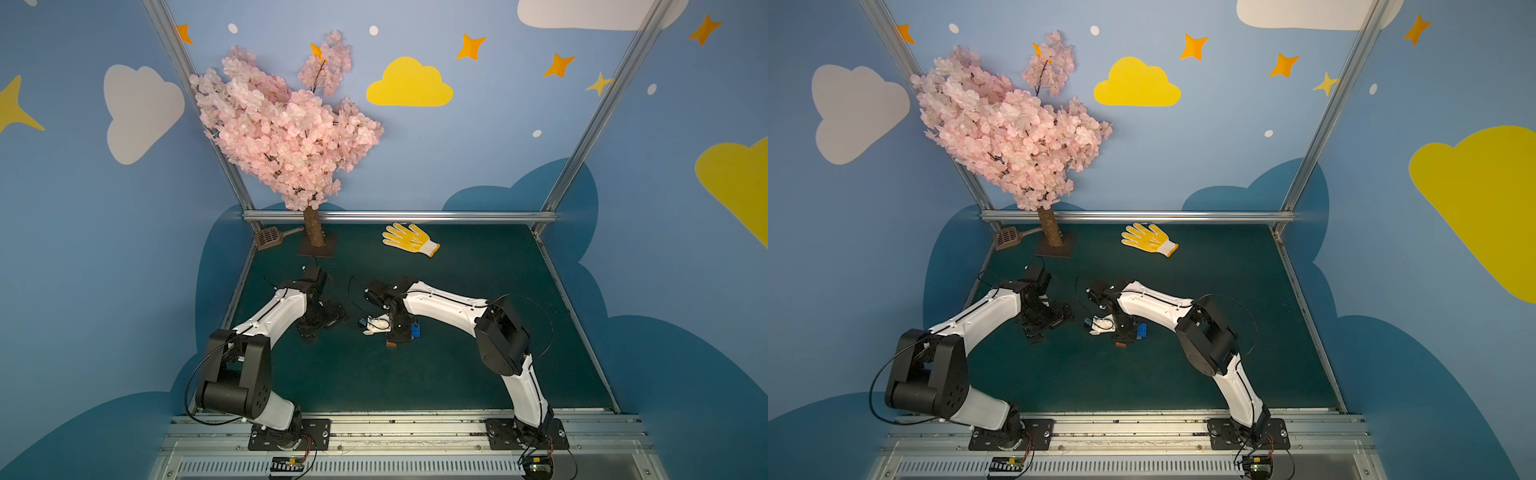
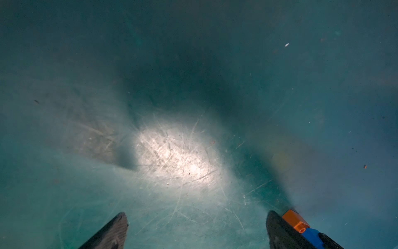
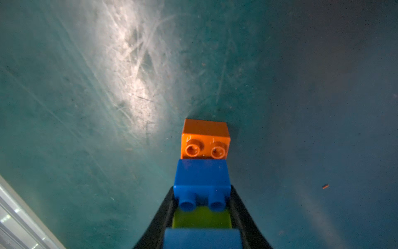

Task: Assemble the letter y with lego
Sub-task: Assemble the lego brick with the lego brick, then pick up the lego brick from the center of the board.

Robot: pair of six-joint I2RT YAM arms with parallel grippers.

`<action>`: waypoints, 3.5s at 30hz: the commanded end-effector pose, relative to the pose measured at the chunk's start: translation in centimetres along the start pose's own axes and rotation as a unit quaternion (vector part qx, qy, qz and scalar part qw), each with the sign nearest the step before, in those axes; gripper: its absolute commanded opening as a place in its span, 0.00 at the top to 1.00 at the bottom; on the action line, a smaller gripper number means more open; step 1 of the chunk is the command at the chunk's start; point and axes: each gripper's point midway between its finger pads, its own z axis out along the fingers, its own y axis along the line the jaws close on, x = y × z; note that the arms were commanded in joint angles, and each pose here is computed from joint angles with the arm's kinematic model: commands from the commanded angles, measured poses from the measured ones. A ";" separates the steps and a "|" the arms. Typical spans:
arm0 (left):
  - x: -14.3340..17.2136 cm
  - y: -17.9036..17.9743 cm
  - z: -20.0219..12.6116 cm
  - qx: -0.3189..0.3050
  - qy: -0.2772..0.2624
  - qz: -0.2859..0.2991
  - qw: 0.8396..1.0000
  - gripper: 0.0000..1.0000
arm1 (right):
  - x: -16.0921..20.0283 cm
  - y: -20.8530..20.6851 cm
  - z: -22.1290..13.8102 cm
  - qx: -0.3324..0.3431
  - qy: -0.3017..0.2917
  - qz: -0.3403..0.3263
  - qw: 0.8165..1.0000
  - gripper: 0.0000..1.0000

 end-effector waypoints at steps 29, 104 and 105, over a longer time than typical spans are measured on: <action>0.0 -0.2 -0.3 0.004 0.002 0.007 1.000 0.00 | 0.9 1.8 4.0 -0.018 0.031 -0.012 0.999 1.00; -0.3 -0.6 -0.6 0.005 -0.002 0.014 1.000 0.00 | 0.1 0.9 -3.1 -0.374 -0.239 0.157 0.882 1.00; -0.3 -0.6 -0.6 0.006 -0.002 0.014 1.000 0.00 | 0.1 0.8 -2.8 -0.374 -0.237 0.160 0.882 0.99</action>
